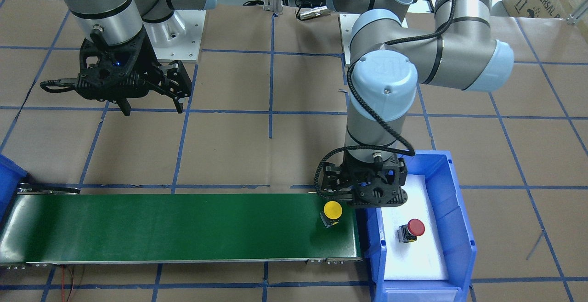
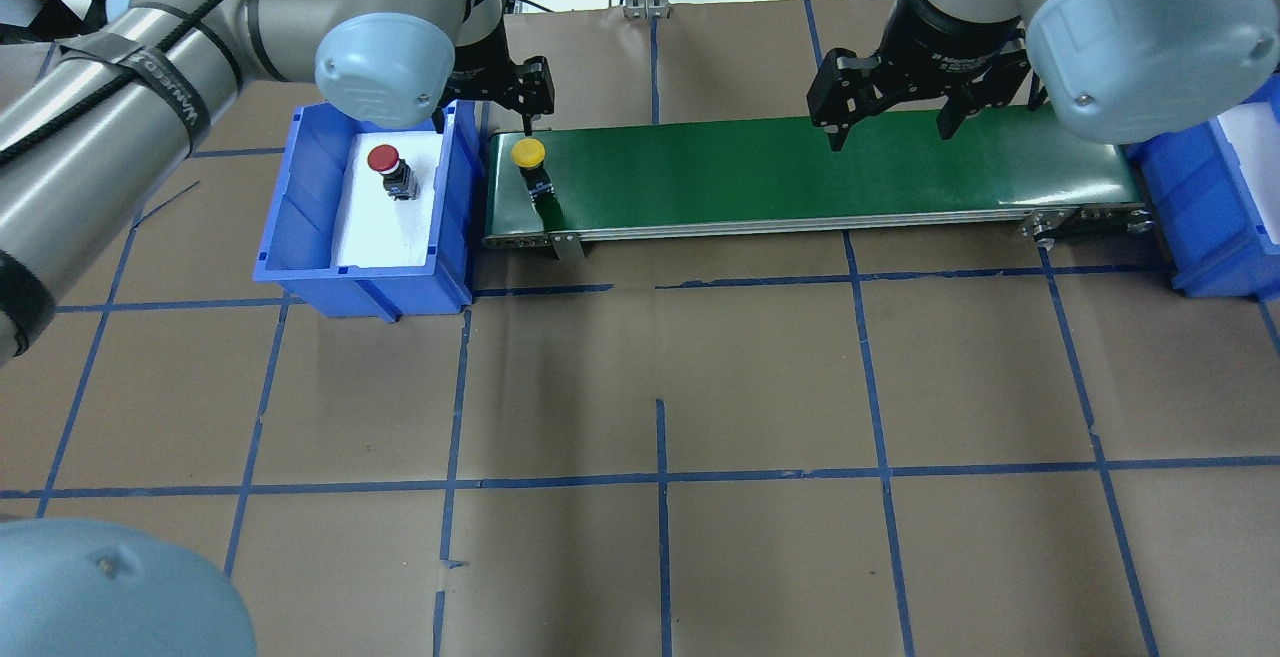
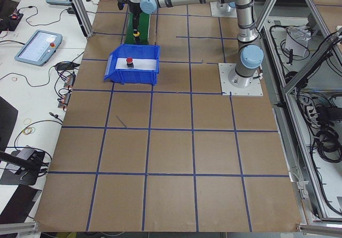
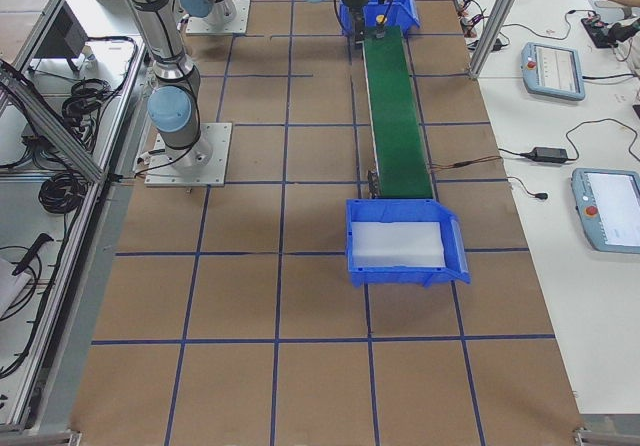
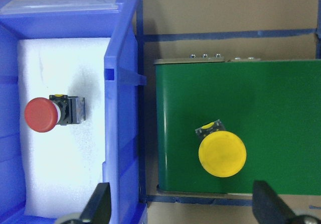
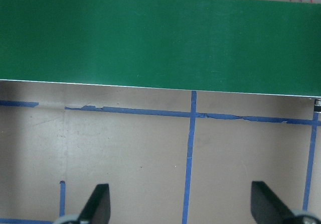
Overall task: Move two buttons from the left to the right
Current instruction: 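Move the left gripper back over the red button in the bin, then lower the left gripper and grasp the red button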
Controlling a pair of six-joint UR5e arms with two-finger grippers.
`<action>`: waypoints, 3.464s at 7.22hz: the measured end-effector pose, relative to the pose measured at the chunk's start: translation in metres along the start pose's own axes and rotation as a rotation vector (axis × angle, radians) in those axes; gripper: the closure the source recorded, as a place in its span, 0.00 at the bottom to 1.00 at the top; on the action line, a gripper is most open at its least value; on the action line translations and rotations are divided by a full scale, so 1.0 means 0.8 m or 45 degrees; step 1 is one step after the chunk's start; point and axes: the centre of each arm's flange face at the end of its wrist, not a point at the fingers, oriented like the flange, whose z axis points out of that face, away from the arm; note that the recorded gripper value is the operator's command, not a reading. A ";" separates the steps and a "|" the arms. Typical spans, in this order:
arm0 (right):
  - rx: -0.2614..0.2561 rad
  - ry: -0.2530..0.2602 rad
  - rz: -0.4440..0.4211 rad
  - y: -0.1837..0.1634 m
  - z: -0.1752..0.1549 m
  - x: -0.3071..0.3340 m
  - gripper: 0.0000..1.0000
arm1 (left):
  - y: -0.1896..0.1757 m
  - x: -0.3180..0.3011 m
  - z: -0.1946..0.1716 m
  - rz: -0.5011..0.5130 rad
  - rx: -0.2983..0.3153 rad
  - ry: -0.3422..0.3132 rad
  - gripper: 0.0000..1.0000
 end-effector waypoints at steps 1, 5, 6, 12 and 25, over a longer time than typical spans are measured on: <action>0.000 0.000 -0.001 0.000 0.000 0.000 0.00 | -0.010 -0.044 -0.004 -0.007 -0.007 0.032 0.00; -0.001 0.000 0.000 0.000 0.001 -0.001 0.00 | -0.038 -0.151 0.042 0.006 -0.045 0.093 0.00; -0.002 0.000 0.001 0.000 0.001 -0.001 0.00 | -0.049 -0.152 0.064 0.010 -0.049 0.094 0.00; -0.002 0.002 0.002 0.000 0.001 -0.001 0.00 | -0.066 -0.170 0.155 0.033 -0.124 0.101 0.00; -0.003 0.001 -0.010 0.001 0.002 -0.001 0.00 | -0.024 -0.188 -0.003 0.008 -0.081 0.121 0.96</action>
